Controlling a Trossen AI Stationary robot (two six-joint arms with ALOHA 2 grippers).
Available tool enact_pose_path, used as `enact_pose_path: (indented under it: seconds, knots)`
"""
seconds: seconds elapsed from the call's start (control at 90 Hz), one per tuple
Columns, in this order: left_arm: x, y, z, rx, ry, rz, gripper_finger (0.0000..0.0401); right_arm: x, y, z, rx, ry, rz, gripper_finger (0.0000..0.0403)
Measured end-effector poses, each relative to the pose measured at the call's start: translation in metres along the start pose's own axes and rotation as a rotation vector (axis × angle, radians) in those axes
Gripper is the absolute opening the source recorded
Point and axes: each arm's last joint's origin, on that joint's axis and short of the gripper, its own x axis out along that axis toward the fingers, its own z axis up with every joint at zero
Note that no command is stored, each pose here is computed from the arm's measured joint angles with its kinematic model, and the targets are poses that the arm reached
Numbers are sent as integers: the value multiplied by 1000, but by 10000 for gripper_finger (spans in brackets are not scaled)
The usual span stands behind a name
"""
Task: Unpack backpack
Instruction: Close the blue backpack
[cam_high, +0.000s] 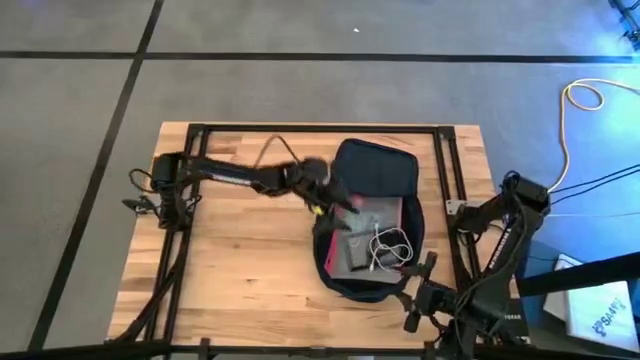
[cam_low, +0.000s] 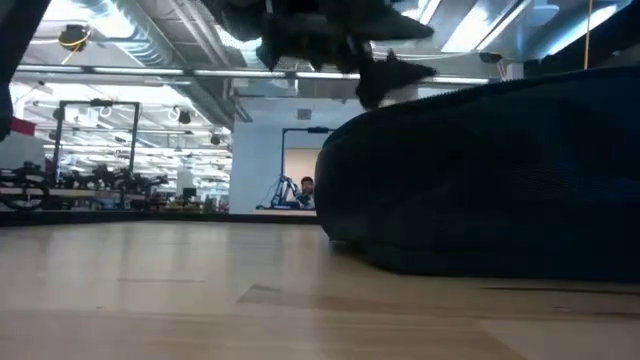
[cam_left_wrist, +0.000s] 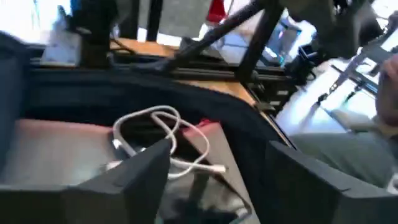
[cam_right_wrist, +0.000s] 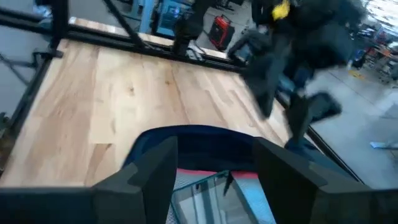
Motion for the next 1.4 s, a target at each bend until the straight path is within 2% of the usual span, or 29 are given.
enact_pose_path:
  seconds: [0.122,0.211,0.356,0.467,0.522,0.656,0.822,0.956,1.044,1.122,1.244,1.4]
  knots:
    - [-44,4,33,16,-47,128,268,3,-15,-3,76,8,-66,193]
    - [-67,12,39,-6,-27,246,269,6,-25,-5,122,15,-118,193]
    - [-96,33,38,-143,3,370,266,13,-46,-4,205,10,-221,193]
    - [-103,57,15,-271,33,422,255,23,-67,2,356,52,-293,193]
    - [-104,67,0,-334,37,408,251,27,-80,4,388,108,-319,193]
    - [-115,80,-19,-407,-79,384,251,36,-114,-2,426,239,-402,193]
    - [-123,87,-55,-507,-182,398,265,38,-156,-33,511,243,-457,193]
    - [-124,90,-81,-574,-246,352,271,33,-184,-67,647,213,-439,193]
    - [-116,93,-98,-622,-258,293,271,29,-195,-85,776,170,-381,193]
    - [-108,94,-101,-615,-306,215,272,27,-202,-97,864,103,-335,193]
    - [-89,95,-113,-631,-373,116,272,29,-205,-118,922,37,-294,193]
    - [-77,98,-119,-646,-441,31,272,31,-208,-146,990,46,-276,193]
